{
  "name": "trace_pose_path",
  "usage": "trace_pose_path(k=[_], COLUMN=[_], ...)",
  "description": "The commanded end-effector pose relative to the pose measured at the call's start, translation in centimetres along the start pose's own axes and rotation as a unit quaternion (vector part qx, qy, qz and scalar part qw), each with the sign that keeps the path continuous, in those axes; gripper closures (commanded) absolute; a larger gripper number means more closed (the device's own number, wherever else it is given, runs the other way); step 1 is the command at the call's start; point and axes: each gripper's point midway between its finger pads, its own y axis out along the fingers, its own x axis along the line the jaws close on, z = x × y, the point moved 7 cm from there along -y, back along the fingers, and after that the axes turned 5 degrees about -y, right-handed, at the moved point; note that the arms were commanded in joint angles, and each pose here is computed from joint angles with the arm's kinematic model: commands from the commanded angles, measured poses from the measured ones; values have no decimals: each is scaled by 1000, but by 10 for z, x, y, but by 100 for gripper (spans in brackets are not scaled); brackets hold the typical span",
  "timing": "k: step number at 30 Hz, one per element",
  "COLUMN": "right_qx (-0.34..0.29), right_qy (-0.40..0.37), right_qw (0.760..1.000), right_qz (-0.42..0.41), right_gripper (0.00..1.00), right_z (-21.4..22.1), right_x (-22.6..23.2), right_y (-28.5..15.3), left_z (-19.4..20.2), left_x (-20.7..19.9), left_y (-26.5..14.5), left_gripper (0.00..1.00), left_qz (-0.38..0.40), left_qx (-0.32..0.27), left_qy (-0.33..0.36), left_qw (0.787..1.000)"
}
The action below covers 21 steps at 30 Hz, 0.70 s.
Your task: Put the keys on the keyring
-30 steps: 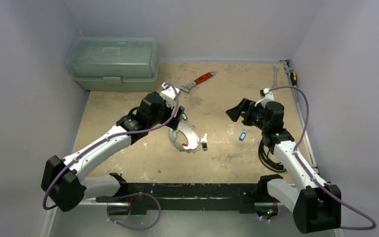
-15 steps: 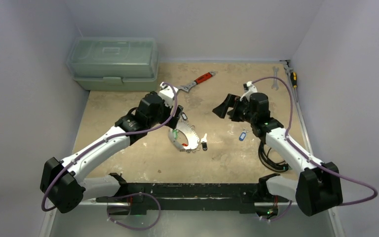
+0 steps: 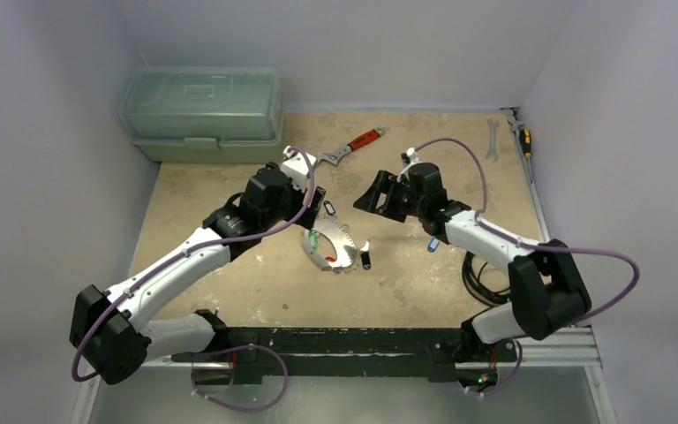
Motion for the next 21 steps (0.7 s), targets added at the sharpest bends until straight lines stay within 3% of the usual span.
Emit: trace_pose_path(k=[1, 7, 13, 21], right_qx=[5, 35, 59, 78], right_qy=[28, 46, 59, 61], right_qw=[1000, 998, 997, 995], right_qz=[-15, -7, 3, 13], right_gripper=[21, 26, 42, 52], right_z=[-3, 10, 21, 33], right_x=[17, 16, 7, -1], right_y=[19, 44, 64, 78], left_z=[-18, -19, -19, -20], left_x=[-2, 0, 0, 0], left_y=[-7, -8, -10, -12], left_gripper=[9, 10, 11, 11], left_qz=[1, -4, -5, -4], left_qx=[-30, -32, -35, -37], left_qy=[-3, -2, -2, -1], left_qw=[1000, 999, 999, 999])
